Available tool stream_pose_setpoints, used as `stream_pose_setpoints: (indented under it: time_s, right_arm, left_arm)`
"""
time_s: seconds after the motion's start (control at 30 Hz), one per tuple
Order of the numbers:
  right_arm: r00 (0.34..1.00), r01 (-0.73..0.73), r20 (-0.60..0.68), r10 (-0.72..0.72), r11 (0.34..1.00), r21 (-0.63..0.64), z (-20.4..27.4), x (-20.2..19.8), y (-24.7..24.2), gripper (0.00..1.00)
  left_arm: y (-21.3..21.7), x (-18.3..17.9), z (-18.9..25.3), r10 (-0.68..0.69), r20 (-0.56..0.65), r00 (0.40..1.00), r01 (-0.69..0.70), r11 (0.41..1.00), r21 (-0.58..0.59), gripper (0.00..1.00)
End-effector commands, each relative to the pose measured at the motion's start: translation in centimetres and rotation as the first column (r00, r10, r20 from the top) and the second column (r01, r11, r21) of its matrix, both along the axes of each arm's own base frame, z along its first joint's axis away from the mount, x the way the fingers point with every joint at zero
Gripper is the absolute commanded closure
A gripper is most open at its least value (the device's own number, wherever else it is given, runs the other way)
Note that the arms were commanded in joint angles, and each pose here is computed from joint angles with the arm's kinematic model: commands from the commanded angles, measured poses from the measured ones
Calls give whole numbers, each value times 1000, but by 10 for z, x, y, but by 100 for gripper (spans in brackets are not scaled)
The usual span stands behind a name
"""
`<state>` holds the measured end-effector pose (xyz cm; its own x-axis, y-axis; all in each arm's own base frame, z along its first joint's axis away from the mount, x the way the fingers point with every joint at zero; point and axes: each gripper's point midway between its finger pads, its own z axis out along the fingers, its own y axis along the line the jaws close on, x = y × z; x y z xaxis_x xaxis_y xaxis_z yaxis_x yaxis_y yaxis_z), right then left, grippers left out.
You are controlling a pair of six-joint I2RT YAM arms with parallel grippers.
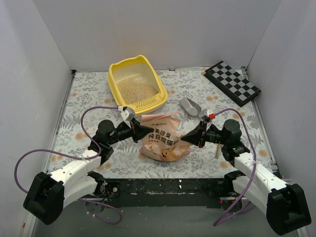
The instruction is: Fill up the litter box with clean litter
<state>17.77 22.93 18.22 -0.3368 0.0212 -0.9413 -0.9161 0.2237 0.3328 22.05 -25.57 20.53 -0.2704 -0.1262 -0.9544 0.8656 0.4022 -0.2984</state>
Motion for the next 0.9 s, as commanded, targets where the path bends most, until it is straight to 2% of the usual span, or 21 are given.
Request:
stream_pose_setpoints:
  time_s: [0.0,0.13,0.27,0.4,0.53,0.67,0.73,0.87]
  right_arm:
    - [1000,5,12,-5,999,46,15,1,0,99]
    - [989,55,-140,-46,996,63,16,7,0,99]
    - [944,85,-324,-54,993,84,14,4,-2,99]
    - [893,64,-449,-11,993,103,18,-9,-5,99]
    - [800,28,-598,42,994,109,6,-28,-7,99]
    - [730,-28,-676,98,993,114,-10,-51,-10,99]
    - [708,-40,-698,107,993,111,-16,-58,-13,99]
    - [680,-37,-725,111,992,118,-20,-65,-18,99]
  left_arm:
    - [-6,-19,6,-120,-19,993,119,992,-36,100]
    - [-7,-26,11,-146,-79,986,143,989,-44,100]
    - [-1,-35,20,-131,-164,978,122,990,-67,100]
    - [4,-47,16,-128,-328,936,104,991,-88,100]
    - [3,-60,1,-152,-528,836,103,987,-122,100]
    - [3,-77,-22,-180,-691,700,128,984,-126,100]
    - [5,-84,-30,-169,-747,643,129,985,-111,100]
    - [11,-91,-34,-110,-803,586,115,992,-52,100]
